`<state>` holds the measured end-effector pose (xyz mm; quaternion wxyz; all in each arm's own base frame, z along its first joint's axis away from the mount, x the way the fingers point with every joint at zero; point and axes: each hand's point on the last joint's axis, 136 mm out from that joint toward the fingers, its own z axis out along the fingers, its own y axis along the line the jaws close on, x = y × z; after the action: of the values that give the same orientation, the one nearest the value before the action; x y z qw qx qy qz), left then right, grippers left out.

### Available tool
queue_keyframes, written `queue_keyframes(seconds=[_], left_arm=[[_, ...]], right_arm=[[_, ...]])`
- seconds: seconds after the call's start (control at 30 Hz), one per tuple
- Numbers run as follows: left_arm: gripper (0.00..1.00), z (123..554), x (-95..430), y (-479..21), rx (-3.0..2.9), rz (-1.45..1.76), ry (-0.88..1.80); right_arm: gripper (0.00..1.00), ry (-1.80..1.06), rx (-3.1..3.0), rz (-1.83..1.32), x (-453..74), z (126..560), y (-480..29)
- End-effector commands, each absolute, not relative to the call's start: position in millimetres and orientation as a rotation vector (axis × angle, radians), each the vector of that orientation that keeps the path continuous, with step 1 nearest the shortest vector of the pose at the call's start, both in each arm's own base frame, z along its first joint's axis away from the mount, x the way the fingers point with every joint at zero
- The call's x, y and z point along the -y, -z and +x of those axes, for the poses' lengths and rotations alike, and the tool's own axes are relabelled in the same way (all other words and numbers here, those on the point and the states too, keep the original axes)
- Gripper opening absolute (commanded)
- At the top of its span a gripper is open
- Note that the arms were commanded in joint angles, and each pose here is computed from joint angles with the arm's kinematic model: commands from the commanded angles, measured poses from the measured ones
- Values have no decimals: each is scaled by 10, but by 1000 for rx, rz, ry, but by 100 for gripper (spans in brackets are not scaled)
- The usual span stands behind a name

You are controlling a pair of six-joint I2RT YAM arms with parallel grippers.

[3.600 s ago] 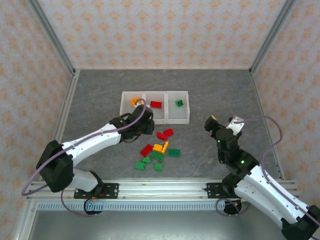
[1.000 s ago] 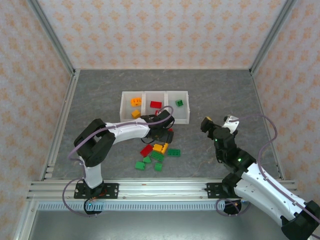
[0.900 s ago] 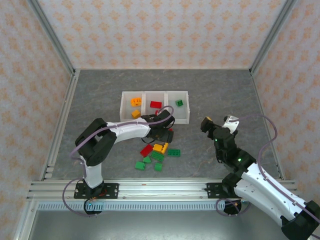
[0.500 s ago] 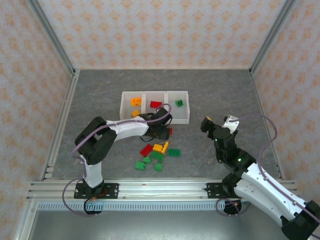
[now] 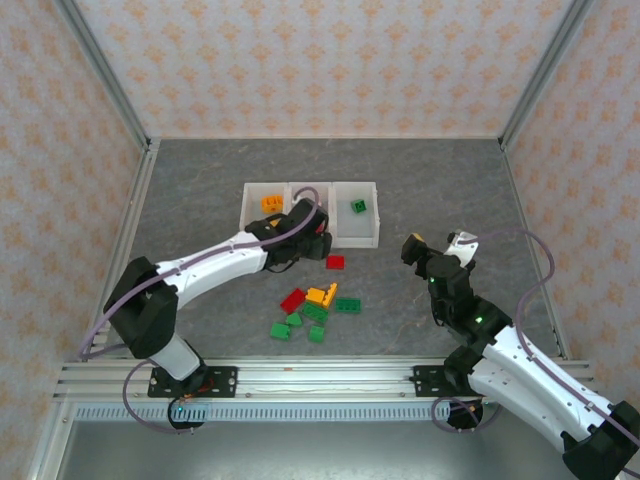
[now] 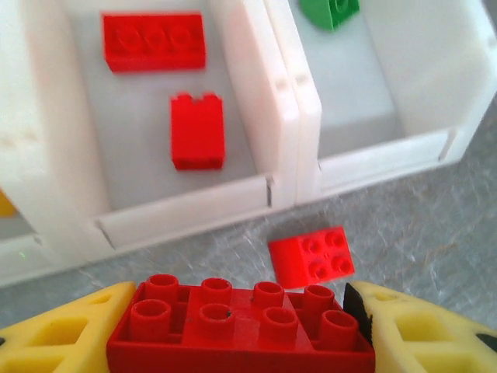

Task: Sort the legos into containers by color
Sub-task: Place the lego in the container.

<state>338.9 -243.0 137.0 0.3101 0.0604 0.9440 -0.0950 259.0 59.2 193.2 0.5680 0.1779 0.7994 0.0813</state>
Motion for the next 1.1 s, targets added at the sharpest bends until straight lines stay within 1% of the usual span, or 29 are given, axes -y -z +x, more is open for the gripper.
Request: queue_keyframes(seconds=[0.0,0.1,0.23,0.4,0.57,0.67,0.77,0.8,0.9,0.93,0.97,1.07], left_arm=[[53,3623,2212,-1594,-2451,144,128],[53,3814,2205,-1728,-2421,161,75],[53,4030,2223,-1778,-2419,162,39],[53,4231,2246,-1661,-2447,159,-1],[55,4287,2255,-1455,-2474,148,-33],[60,4316,2218,-1388,-2474,125,-61],[65,4346,2199,-1425,-2456,112,-70],[68,4343,2202,-1450,-2451,114,-64],[86,4290,2180,-1575,-2421,99,-33],[95,4257,2171,-1622,-2408,94,-11],[99,4214,2163,-1674,-2396,85,11],[99,4049,2146,-1739,-2391,72,73]], right_arm=[[100,-167,-1855,434,-534,2600,-1965],[100,-162,-1857,435,-525,2592,-1988],[100,-161,-1853,438,-509,2579,-1982],[100,-163,-1852,439,-509,2576,-1986],[100,-174,-1854,434,-522,2573,-2038],[100,-187,-1861,419,-551,2572,-2042],[100,-210,-1875,400,-604,2578,-2042],[100,-215,-1882,393,-620,2578,-2049],[100,-233,-1907,364,-680,2580,-2128],[100,-236,-1915,356,-692,2577,-2161],[100,-240,-1920,350,-702,2574,-2200],[100,-245,-1926,347,-701,2554,-2260]])
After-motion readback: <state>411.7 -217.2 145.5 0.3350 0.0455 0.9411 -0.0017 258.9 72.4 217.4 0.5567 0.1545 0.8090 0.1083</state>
